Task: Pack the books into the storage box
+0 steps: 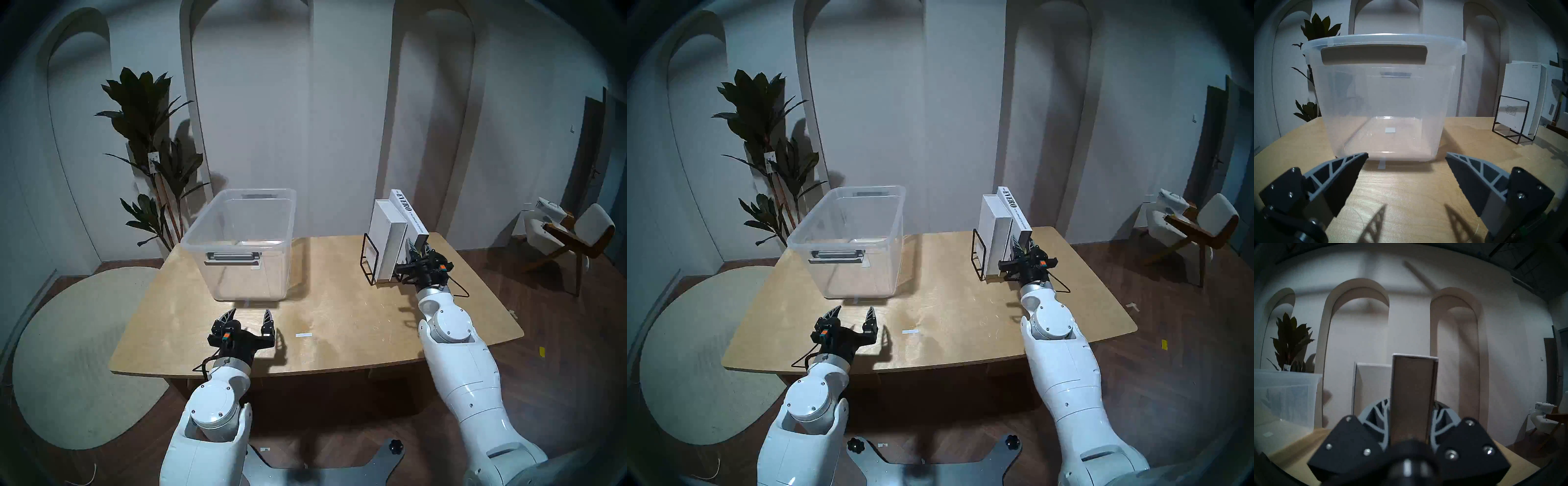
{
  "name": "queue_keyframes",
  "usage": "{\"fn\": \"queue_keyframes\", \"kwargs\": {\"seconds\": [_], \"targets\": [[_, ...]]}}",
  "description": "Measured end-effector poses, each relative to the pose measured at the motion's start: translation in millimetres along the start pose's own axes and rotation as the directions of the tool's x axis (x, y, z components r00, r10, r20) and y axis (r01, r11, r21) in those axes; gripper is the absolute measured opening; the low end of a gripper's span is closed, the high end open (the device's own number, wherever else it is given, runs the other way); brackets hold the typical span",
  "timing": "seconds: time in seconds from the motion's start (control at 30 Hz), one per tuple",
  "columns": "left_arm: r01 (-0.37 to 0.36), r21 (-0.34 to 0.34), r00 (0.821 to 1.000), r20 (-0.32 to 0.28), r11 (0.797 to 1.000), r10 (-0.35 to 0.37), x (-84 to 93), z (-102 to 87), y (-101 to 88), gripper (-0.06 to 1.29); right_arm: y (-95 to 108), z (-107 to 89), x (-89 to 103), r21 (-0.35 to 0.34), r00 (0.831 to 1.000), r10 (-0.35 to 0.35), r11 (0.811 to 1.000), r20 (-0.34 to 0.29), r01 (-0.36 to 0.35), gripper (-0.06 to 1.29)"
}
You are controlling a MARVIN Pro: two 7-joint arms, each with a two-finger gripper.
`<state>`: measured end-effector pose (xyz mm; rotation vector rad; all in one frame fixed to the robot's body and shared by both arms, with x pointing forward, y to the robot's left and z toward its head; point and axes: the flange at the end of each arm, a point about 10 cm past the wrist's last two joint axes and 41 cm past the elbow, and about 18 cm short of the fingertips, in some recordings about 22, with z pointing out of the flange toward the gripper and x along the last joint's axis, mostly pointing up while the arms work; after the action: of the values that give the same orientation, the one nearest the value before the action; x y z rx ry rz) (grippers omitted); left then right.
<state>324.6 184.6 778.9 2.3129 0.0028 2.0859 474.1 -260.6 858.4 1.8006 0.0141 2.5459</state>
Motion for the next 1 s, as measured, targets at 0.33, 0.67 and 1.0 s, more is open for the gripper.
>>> {"fn": "queue_keyframes", "kwargs": {"seconds": [0.33, 0.67, 1.0], "targets": [[0.000, 0.000, 1.000, 0.001, 1.000, 0.000, -0.5, 0.0, 0.0, 1.23, -21.2, 19.2, 55.6, 0.010, 0.982, 0.030, 1.000, -0.186, -0.029, 0.28], [0.000, 0.000, 1.000, 0.002, 1.000, 0.000, -0.8, 0.0, 0.0, 1.23, -59.6, 26.7, 116.1, 0.097, 0.929, 0.025, 0.995, -0.369, 0.012, 0.28], [0.000, 0.000, 1.000, 0.002, 1.000, 0.000, -0.9, 0.0, 0.1, 1.23, -91.2, 20.7, 159.4, 0.111, 0.886, 0.001, 0.992, -0.464, 0.058, 0.28]]}}
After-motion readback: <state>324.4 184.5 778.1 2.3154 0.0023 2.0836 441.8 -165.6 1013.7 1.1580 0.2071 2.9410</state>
